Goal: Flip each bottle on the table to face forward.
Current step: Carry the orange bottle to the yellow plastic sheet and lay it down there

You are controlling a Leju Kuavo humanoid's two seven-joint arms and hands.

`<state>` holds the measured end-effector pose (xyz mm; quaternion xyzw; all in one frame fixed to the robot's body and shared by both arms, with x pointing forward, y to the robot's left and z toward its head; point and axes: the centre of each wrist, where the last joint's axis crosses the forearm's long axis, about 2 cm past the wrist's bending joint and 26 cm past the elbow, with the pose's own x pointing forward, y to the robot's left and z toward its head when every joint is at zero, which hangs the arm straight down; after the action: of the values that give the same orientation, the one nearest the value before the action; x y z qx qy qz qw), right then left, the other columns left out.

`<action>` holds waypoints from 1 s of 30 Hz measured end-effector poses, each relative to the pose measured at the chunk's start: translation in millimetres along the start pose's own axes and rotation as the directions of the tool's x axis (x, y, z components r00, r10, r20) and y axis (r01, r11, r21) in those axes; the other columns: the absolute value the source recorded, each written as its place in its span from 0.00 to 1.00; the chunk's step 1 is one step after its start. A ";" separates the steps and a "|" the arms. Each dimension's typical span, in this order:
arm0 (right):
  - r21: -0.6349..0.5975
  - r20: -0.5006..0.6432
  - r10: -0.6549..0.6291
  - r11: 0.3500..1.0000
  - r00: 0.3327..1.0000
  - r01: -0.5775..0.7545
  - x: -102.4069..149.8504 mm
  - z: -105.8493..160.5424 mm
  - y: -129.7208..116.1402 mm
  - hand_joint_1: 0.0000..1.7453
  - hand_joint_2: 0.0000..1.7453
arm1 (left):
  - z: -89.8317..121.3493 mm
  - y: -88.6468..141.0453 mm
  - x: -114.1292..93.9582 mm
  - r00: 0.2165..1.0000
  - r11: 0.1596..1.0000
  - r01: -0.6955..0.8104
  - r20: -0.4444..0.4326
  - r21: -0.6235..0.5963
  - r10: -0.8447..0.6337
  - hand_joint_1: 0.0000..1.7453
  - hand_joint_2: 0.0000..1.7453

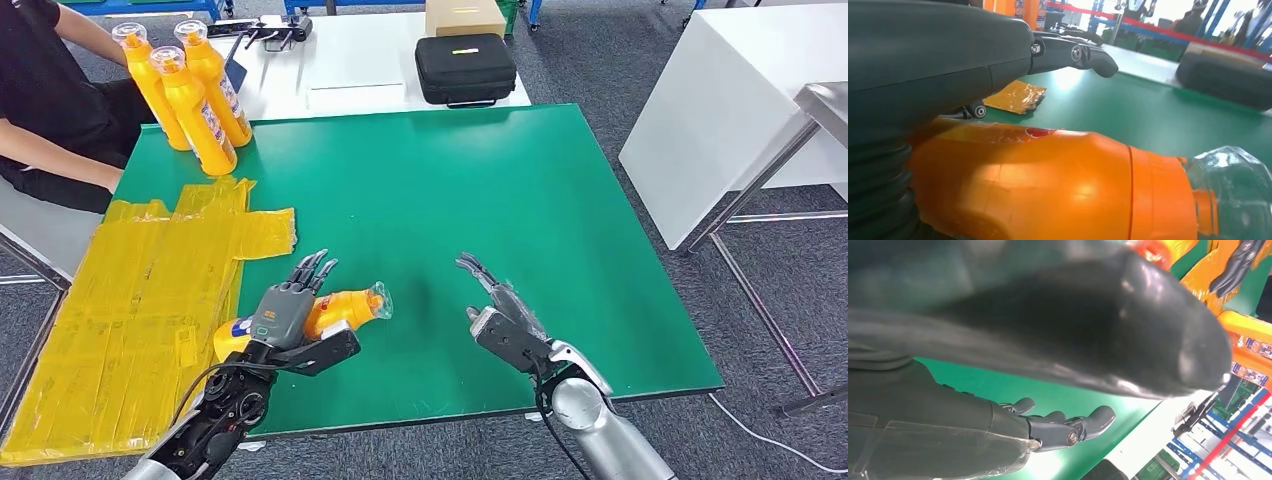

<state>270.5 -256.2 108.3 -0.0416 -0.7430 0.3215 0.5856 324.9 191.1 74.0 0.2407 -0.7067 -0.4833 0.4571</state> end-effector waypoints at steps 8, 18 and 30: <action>0.013 0.011 0.003 1.000 1.000 -0.003 1.3 -2.3 -0.5 0.00 0.00 | -4.9 3.9 -20.5 0.978 0.981 0.185 -0.082 -0.061 -0.189 0.00 0.00; 0.019 0.028 0.005 1.000 1.000 -0.006 3.6 -8.4 -3.5 0.00 0.00 | -9.2 7.5 -35.0 0.912 0.912 0.387 -0.091 -0.134 -0.400 0.00 0.00; 0.026 0.036 0.009 1.000 0.999 -0.010 -4.1 -2.9 -9.9 0.00 0.00 | -17.3 37.7 -74.6 0.814 0.809 0.551 -0.083 -0.207 -0.575 0.00 0.00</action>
<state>277.5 -264.6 110.4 -0.0314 -0.7490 0.3346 0.5711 378.7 257.2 79.2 0.4326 -0.5244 -0.6384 0.3610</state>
